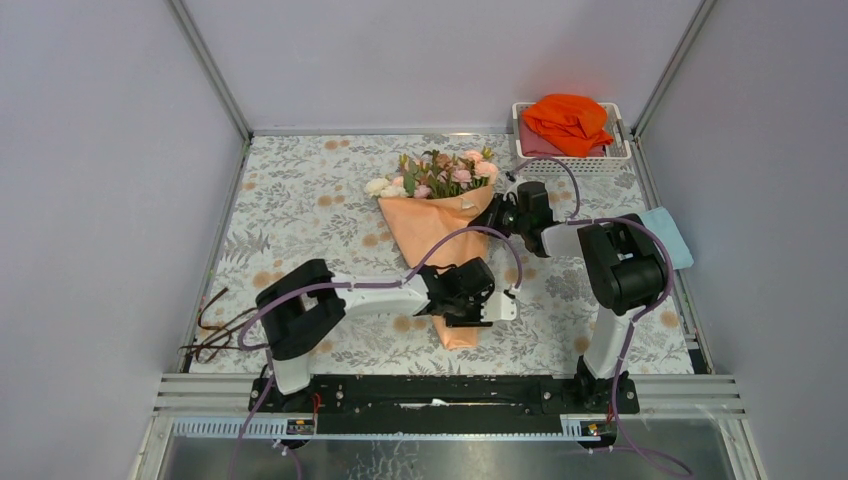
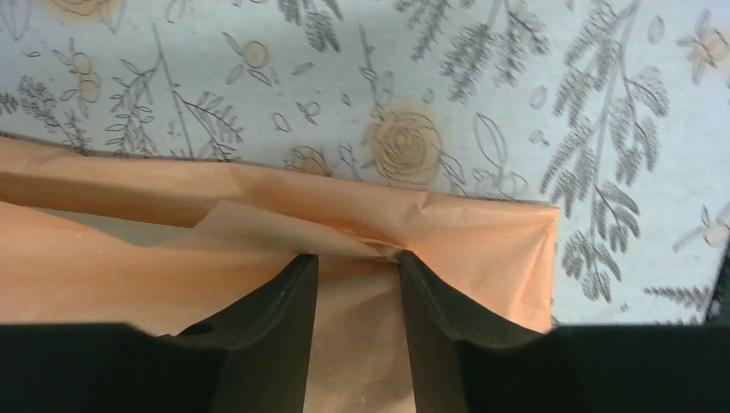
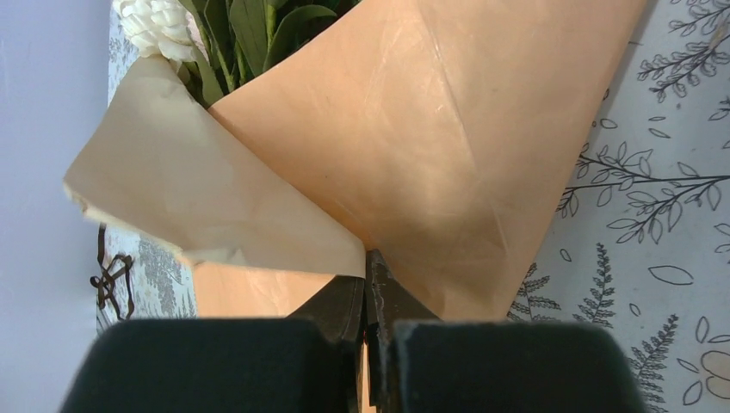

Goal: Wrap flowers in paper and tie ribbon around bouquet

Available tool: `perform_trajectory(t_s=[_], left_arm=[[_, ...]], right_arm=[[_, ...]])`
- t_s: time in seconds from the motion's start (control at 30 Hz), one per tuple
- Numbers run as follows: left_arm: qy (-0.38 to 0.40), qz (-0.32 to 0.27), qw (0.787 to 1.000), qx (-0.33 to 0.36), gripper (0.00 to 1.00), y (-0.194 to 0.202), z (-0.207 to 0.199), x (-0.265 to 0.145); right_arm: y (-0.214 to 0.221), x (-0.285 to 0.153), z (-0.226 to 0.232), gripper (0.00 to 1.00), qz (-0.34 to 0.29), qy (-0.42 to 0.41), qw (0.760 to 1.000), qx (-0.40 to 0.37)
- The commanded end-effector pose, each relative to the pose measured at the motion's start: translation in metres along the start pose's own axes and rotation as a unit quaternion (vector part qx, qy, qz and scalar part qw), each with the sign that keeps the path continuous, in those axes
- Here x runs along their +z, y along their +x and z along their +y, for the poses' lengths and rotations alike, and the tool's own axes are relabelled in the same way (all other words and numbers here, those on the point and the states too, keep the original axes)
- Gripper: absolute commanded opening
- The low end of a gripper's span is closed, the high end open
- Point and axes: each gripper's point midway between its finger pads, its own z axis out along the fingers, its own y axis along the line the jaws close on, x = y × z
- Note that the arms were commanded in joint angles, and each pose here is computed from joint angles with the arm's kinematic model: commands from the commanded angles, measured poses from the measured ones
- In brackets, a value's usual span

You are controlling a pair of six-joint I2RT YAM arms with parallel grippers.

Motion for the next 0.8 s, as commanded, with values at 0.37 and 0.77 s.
perform_trajectory(t_s=[0.37,0.77], left_arm=[[0.059,-0.037,0.997,0.017,0.51,-0.046,-0.009,-0.055],[-0.072,-0.018,0.997,-0.034,0.39,-0.039,0.059,0.008]], right_arm=[[-0.032,-0.002,0.021,0.0,-0.049,-0.024,0.998,-0.032],[-0.028,0.001,0.023,0.0,-0.047,-0.028,0.998,-0.024]])
